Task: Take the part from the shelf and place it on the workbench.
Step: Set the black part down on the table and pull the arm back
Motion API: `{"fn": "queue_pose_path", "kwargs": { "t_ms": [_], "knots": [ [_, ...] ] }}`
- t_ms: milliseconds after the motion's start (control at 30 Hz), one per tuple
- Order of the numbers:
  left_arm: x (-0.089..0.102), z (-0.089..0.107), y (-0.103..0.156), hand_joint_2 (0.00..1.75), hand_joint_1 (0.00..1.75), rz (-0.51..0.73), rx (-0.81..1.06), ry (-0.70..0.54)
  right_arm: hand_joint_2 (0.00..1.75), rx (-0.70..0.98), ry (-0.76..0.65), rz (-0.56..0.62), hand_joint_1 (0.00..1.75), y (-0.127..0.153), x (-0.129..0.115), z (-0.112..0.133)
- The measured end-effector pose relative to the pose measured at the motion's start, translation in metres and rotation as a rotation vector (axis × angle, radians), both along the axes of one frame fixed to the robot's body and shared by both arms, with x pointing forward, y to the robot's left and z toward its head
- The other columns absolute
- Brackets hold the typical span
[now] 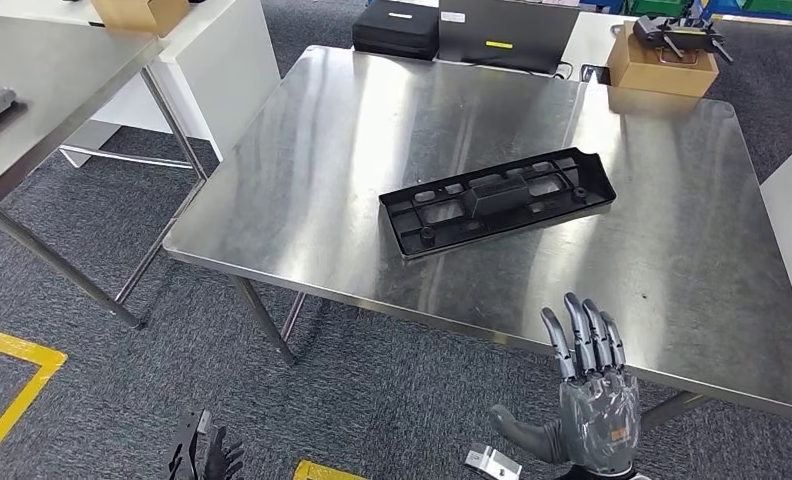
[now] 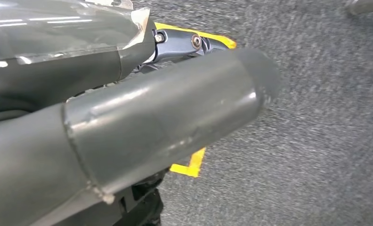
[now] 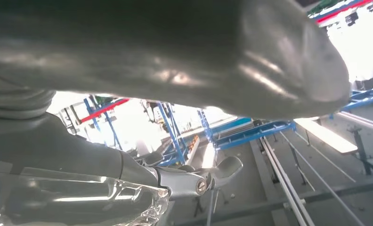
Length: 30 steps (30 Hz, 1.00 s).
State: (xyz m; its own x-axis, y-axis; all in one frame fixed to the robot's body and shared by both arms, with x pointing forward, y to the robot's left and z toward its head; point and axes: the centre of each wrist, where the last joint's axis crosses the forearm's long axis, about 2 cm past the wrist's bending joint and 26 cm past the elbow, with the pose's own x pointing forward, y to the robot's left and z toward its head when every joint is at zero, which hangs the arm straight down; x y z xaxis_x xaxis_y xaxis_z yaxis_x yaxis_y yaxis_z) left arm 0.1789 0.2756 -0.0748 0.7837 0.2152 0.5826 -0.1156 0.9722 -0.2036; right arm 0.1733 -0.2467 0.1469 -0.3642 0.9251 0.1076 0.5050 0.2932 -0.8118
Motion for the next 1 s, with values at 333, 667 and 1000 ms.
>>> {"fn": "queue_pose_path", "kwargs": {
  "t_ms": [333, 667, 1000],
  "knots": [
    [0.02, 0.013, -0.015, 0.0, 0.0, 0.015, -0.036, -0.027, 0.0, 0.055, -0.006, 0.053, 0.0, 0.003, -0.007, -0.001],
    [0.03, 0.024, -0.03, 0.0, 0.0, 0.046, -0.065, -0.087, 0.0, 0.094, 0.02, 0.072, 0.0, 0.009, -0.009, -0.004],
    [0.02, 0.026, -0.039, 0.0, 0.0, 0.093, -0.07, -0.073, 0.0, 0.433, 0.209, -0.092, 0.0, -0.004, 0.011, -0.046]
  ]
}}
